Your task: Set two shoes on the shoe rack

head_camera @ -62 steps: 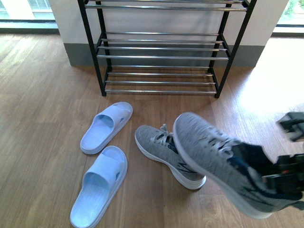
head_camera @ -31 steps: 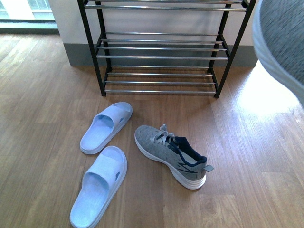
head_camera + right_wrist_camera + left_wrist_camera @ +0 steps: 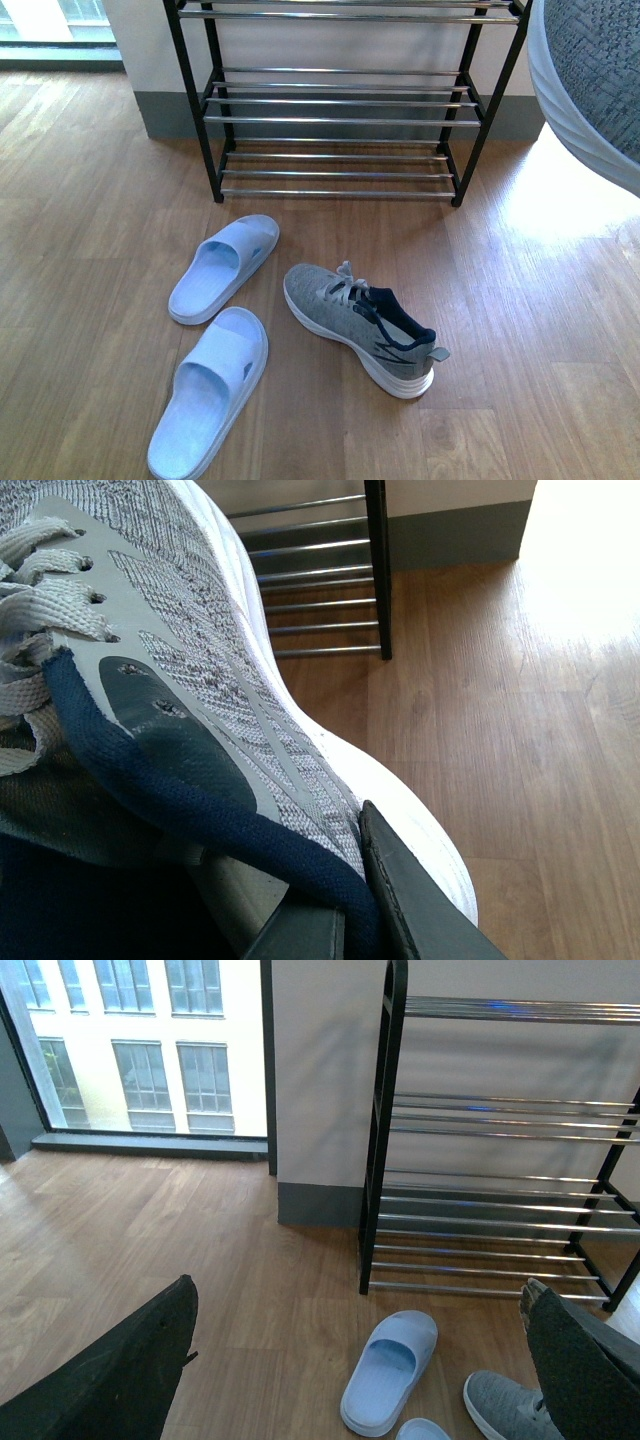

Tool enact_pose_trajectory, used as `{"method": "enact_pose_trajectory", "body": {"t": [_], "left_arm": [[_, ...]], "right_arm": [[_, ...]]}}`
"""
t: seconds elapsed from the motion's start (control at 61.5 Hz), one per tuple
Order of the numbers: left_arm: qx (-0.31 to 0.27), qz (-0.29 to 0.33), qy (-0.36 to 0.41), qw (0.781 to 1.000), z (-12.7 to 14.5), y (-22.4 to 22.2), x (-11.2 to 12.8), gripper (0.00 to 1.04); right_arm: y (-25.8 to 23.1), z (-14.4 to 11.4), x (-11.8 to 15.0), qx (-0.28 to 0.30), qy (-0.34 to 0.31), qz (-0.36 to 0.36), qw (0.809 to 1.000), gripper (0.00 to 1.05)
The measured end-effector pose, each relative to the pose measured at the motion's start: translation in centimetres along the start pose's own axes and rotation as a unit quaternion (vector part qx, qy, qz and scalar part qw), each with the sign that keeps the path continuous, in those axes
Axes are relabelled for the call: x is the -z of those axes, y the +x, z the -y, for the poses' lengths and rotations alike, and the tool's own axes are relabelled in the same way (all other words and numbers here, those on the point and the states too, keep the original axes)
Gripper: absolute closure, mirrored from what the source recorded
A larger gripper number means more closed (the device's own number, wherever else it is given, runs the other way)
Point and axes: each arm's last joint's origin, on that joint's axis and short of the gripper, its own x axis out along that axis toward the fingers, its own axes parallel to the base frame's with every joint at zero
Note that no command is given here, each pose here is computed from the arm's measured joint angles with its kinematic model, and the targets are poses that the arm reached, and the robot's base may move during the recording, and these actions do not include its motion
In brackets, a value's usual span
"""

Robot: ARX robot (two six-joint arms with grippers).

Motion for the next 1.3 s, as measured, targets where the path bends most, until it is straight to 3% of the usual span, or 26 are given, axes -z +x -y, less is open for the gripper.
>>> {"method": "enact_pose_trajectory", "body": {"t": [1.301], "left_arm": [[0.001, 0.000, 0.000, 1.000, 0.00, 0.00, 0.00, 0.09]], "right_arm": [[0.00, 0.03, 0.10, 0.006, 0.002, -0.002, 1.000, 1.03]]}}
